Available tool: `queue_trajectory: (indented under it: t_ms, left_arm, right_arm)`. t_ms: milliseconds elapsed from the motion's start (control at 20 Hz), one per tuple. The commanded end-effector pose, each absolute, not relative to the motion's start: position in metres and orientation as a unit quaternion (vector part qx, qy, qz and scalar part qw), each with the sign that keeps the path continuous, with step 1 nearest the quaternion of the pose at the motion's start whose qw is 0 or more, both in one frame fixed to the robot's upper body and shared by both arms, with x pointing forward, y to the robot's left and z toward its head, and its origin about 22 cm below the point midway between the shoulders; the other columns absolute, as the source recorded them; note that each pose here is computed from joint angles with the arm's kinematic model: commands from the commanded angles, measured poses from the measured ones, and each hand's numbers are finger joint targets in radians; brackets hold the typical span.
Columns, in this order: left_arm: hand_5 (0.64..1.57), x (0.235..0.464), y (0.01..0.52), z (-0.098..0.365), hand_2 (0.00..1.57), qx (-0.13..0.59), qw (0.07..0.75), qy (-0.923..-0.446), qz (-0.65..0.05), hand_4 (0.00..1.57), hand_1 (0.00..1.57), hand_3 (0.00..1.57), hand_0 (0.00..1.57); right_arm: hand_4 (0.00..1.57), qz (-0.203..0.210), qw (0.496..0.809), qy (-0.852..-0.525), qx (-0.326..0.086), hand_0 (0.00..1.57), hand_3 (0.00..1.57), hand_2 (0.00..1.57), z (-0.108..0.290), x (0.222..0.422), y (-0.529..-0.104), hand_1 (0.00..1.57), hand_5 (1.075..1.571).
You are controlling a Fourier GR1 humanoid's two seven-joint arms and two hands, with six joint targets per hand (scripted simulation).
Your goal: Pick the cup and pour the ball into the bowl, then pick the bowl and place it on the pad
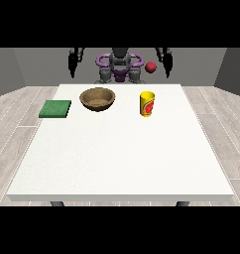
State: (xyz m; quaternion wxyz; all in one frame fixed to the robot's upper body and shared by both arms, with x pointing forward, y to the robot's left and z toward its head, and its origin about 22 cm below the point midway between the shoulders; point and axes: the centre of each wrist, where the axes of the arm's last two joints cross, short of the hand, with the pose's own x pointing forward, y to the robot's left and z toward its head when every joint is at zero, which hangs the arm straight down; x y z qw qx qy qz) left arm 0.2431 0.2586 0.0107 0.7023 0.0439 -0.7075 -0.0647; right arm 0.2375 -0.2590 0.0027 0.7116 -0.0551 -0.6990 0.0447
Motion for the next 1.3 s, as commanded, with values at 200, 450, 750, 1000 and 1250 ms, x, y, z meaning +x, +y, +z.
queue_trajectory:
  t_ms: [200, 450, 750, 1000, 1250]
  left_arm:
    - [1.524, 0.247, 0.264, 0.043, 0.0, 0.049, 0.691, -0.717, -0.077, 0.0, 0.0, 0.0, 0.0]
    - [1.536, 0.219, 0.201, 0.032, 0.0, -0.116, 0.678, -0.725, 0.035, 0.0, 0.0, 0.0, 0.0]
    - [1.478, 0.223, 0.201, 0.053, 0.0, -0.056, 0.622, -0.781, 0.007, 0.0, 0.0, 0.0, 0.0]
    - [1.384, 0.251, 0.21, 0.048, 0.0, -0.041, 0.596, -0.802, -0.01, 0.0, 0.0, 0.0, 0.0]
    - [1.296, 0.297, 0.245, 0.077, 0.0, 0.019, 0.53, -0.848, -0.014, 0.0, 0.0, 0.0, 0.0]
  right_arm:
    - [0.0, 0.054, 0.708, -0.701, -0.067, 0.0, 0.0, 0.0, 0.031, 0.239, -0.269, 0.0, 1.568]
    - [0.0, -0.049, 0.69, -0.721, -0.038, 0.0, 0.0, 0.0, 0.022, 0.238, -0.28, 0.0, 1.566]
    - [0.0, -0.027, 0.657, -0.753, -0.012, 0.0, 0.0, 0.0, 0.032, 0.238, -0.261, 0.0, 1.565]
    - [0.0, -0.01, 0.629, -0.778, 0.001, 0.0, 0.0, 0.0, 0.036, 0.26, -0.247, 0.0, 1.562]
    - [0.0, 0.009, 0.564, -0.825, 0.025, 0.0, 0.0, 0.0, 0.049, 0.282, -0.265, 0.0, 1.563]
